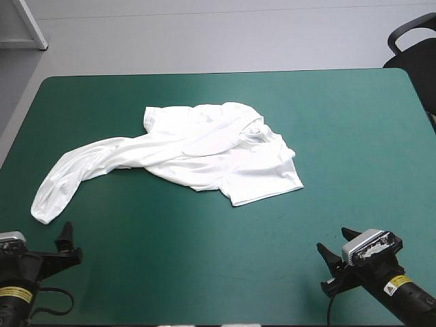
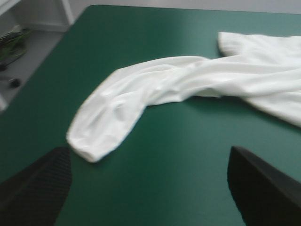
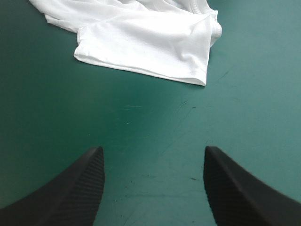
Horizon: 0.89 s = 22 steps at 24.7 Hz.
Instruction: Fold the cloth
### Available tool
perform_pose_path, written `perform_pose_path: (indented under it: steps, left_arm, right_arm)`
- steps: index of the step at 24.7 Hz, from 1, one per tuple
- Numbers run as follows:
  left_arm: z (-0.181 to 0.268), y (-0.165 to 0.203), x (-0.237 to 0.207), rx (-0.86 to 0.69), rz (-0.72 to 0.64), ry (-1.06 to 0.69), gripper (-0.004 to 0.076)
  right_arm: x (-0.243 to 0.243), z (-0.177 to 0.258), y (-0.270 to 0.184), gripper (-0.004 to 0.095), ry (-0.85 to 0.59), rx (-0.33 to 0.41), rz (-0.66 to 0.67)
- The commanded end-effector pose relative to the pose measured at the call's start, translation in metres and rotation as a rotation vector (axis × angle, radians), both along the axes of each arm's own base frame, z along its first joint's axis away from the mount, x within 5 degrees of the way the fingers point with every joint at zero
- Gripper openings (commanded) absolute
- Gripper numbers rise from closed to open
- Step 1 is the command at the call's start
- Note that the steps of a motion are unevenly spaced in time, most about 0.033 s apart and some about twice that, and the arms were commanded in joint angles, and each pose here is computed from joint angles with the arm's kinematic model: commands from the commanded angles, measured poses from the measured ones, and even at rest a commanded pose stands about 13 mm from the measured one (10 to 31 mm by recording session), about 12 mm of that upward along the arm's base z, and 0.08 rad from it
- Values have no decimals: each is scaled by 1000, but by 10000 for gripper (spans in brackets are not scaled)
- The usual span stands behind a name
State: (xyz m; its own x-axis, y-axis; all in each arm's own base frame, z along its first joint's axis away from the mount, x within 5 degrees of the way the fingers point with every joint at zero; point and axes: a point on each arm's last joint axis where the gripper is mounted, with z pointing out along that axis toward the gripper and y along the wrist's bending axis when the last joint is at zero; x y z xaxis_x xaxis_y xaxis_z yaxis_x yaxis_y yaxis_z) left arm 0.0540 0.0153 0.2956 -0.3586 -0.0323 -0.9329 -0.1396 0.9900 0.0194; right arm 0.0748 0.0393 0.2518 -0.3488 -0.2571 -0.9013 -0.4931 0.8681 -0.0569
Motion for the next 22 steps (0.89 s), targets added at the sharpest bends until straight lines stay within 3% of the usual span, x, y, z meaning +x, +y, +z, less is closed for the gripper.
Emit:
perform_pose_path:
  steps: [1,4,7,11,22]
  left_arm:
    - [30,13,5,96,131,17,642]
    - [36,11,35,160,106,164,594]
    - [31,5,63,174,66,204,594]
    - [18,5,101,181,102,232,594]
    - [-36,45,166,-59,225,328,545]
  right_arm:
    - [4,18,0,576,-78,31,-21]
    - [3,32,0,576,-113,41,-17]
    - [0,47,1,576,-114,51,0]
    - [-1,60,3,576,-23,41,26]
    - [1,67,7,576,63,17,60]
